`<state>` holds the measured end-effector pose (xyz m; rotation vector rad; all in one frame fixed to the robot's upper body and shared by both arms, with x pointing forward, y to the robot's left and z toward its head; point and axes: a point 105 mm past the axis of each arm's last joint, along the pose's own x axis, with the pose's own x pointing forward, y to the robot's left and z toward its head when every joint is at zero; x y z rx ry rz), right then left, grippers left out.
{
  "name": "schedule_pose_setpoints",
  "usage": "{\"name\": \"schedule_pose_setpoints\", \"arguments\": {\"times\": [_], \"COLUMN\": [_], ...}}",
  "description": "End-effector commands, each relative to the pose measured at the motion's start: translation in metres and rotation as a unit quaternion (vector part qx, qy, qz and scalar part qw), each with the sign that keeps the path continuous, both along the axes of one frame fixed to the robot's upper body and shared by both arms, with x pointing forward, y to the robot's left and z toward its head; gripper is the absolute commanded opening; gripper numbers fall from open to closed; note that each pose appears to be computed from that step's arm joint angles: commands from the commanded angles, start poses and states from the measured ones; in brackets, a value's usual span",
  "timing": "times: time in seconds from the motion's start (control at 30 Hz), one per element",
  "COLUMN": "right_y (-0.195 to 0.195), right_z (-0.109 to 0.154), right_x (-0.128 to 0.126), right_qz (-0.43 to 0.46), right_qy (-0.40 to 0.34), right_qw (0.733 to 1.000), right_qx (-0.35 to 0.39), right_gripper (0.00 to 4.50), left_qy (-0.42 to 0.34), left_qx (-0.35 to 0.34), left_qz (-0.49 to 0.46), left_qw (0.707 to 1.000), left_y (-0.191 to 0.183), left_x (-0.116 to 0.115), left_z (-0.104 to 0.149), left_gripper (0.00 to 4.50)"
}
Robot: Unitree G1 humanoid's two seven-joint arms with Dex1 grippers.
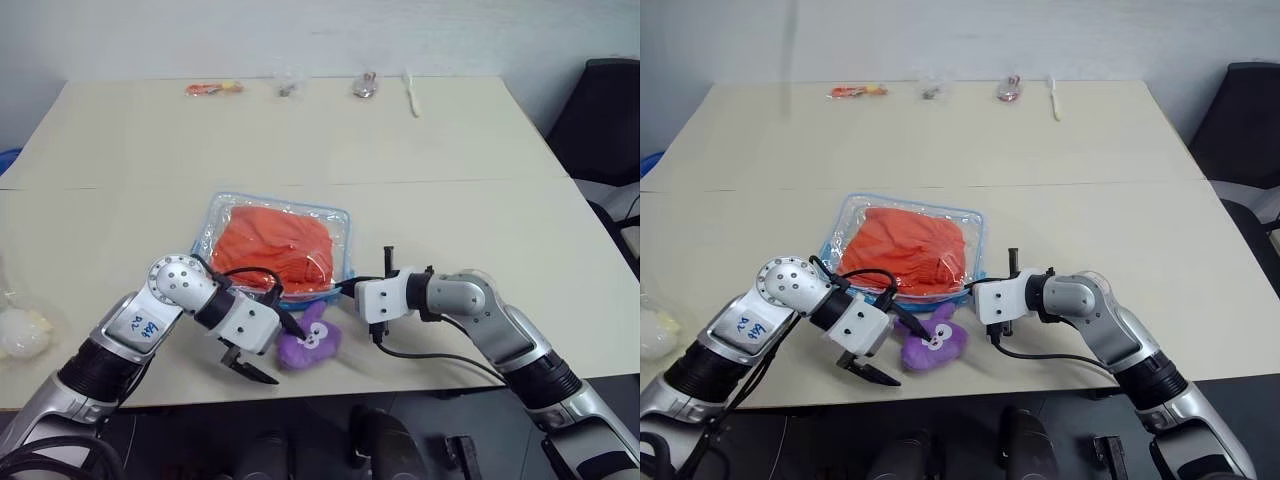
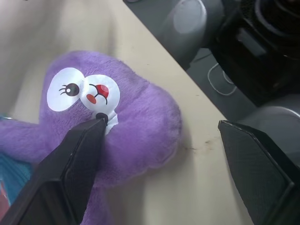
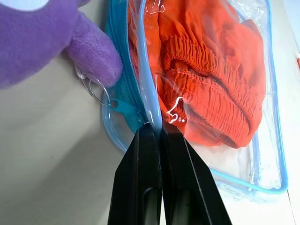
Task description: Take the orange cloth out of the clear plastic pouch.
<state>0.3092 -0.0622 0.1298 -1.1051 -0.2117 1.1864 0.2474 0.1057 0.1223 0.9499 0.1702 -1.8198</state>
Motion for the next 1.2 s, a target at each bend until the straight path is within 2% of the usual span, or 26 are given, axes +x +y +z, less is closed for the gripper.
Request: {"name": "schedule_pose_setpoints", "arguments": {"times": [0.03, 0.33, 0.87, 1.0, 1.2], "right_y": [0.001, -0.001, -0.006, -0.003, -0.004], "right_z": [0.013, 0.016, 0.010, 0.008, 0.009], "right_x": [-0.002, -0.004, -0.006, -0.008, -0.007], "right_qz": [0.005, 0.012, 0.009, 0.013, 0.011], "right_qy": [-0.024, -0.024, -0.020, -0.010, -0.021], "right_qw": [1.000, 1.000, 1.000, 1.000, 1.000], "right_qx": [0.009, 0.014, 0.013, 0.019, 0.015], "right_gripper": [0.00, 0.00, 0.00, 0.99, 3.07], "left_qy": [-0.005, 0.000, 0.002, 0.001, -0.001], "left_qx": [-0.014, -0.019, -0.021, -0.026, -0.019], "left_qz": [0.019, 0.052, 0.171, 0.161, 0.164], "left_qw": [1.000, 0.998, 0.985, 0.987, 0.986], "left_y": [0.000, 0.006, 0.051, 0.044, 0.048], "left_x": [0.005, 0.008, 0.012, 0.010, 0.010], "left_z": [0.001, 0.006, 0.027, 0.025, 0.025], "left_gripper": [2.88, 0.07, 0.03, 0.00, 0.00]}}
